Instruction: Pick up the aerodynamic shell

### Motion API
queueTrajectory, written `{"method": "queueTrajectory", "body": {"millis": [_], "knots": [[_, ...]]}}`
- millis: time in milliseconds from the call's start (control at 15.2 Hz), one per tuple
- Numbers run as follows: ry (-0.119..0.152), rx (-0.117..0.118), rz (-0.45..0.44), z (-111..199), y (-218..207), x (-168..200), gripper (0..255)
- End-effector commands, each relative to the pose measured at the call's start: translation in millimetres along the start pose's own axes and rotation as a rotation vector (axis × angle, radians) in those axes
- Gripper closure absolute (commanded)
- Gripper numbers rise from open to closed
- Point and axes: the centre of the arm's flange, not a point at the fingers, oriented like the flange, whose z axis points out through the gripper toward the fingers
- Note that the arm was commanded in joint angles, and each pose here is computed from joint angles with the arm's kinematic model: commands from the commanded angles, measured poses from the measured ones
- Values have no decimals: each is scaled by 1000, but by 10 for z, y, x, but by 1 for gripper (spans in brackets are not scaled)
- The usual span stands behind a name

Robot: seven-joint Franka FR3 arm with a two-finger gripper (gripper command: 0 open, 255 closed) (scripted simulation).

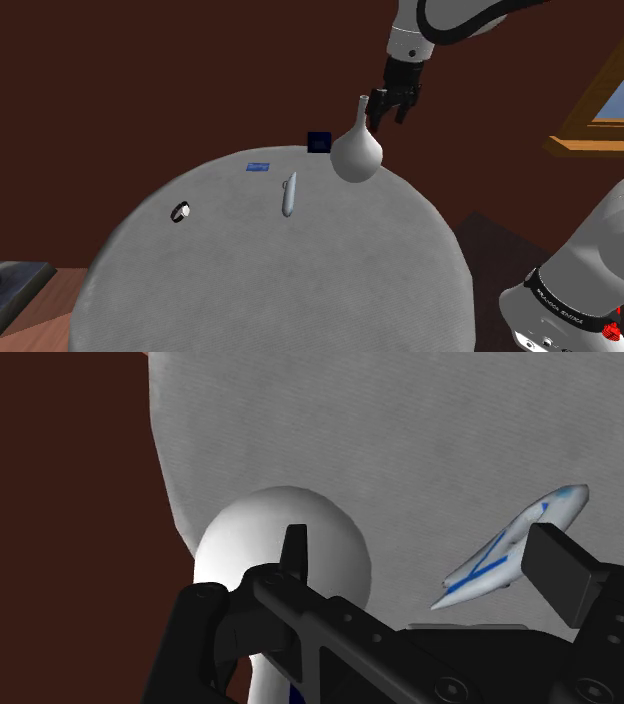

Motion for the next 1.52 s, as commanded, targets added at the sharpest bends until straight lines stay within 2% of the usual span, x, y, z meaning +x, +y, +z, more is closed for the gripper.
{"method": "queueTrajectory", "body": {"millis": [0,1452], "knots": [[-8,5,16,154,-142,160,0],[-100,45,181,2159,-1514,1828,0]]}}
